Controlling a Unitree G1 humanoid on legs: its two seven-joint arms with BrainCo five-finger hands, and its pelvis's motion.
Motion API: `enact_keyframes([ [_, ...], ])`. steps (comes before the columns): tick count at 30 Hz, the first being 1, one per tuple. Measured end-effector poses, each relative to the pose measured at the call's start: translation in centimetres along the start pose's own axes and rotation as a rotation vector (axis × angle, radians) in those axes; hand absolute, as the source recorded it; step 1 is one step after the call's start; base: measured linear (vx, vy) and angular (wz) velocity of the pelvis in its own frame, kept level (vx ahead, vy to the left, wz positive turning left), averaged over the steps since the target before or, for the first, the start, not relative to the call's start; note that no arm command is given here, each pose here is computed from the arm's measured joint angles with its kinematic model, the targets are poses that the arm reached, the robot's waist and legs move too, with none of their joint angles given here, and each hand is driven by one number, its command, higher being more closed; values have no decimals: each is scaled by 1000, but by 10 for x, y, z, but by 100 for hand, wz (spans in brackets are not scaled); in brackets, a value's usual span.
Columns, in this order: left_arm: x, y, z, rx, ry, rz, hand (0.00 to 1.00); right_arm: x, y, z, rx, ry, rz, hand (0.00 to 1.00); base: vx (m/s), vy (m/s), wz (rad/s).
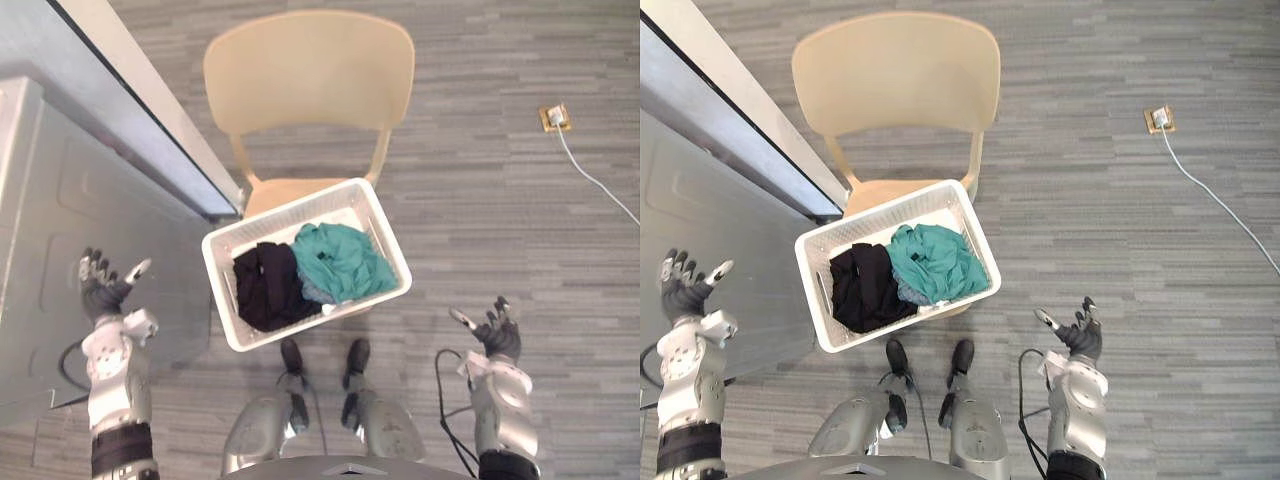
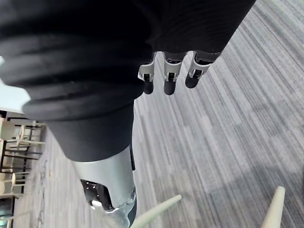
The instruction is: Pick up the laundry basket with both hands and put the clothes into the washing machine.
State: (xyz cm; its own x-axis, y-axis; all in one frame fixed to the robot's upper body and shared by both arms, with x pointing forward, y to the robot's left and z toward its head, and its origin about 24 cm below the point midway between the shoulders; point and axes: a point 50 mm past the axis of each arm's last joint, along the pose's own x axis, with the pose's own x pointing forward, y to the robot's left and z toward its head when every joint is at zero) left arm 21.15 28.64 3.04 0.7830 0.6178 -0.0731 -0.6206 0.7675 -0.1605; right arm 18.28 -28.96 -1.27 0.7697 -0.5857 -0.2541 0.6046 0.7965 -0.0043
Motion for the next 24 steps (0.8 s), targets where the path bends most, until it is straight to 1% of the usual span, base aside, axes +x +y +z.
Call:
enact_keyframes([
  [3, -18, 17, -12, -1, 42, 41, 0, -13, -14, -12, 16, 40, -45, 0, 63, 13, 10],
  [6, -37, 23, -31, -6, 123, 59, 0, -24, -17, -25, 15, 88, -41, 0, 15, 4, 2],
  [9, -53, 19, -49, -20, 204, 47, 0, -37, -11, -41, 24, 158, -20, 0, -16, 37, 5],
  [12, -64, 22, -60, -26, 261, 30, 0, -54, -2, -60, 13, 248, 33, 0, 0, 52, 12],
  [14, -68, 26, -70, -40, 310, 48, 0, -57, 1, -66, 8, 275, 49, 0, 42, 56, 1],
  [16, -76, 32, -91, -48, 416, 77, 0, -59, 3, -73, 5, 308, 55, 0, 48, 46, -1],
  [17, -87, 38, -111, -38, 518, 105, 0, -63, 1, -87, 0, 372, 47, 0, 49, 35, 4],
  [19, -98, 41, -132, -29, 627, 127, 0, -67, 1, -103, 7, 447, 39, 0, 58, 28, 0],
  [20, -109, 42, -150, -20, 727, 142, 0, -71, 2, -115, 7, 507, 32, 0, 65, 32, 2],
  [21, -123, 42, -168, -4, 836, 156, 0, -75, 0, -128, 7, 575, 16, 0, 56, 31, 5],
  [22, -128, 42, -174, 12, 880, 157, 0, -76, -1, -134, 11, 606, 6, 0, 55, 29, 8],
  [24, -150, 43, -196, 87, 1036, 151, 0, -86, -5, -158, 42, 745, -53, 0, 50, 27, 10],
])
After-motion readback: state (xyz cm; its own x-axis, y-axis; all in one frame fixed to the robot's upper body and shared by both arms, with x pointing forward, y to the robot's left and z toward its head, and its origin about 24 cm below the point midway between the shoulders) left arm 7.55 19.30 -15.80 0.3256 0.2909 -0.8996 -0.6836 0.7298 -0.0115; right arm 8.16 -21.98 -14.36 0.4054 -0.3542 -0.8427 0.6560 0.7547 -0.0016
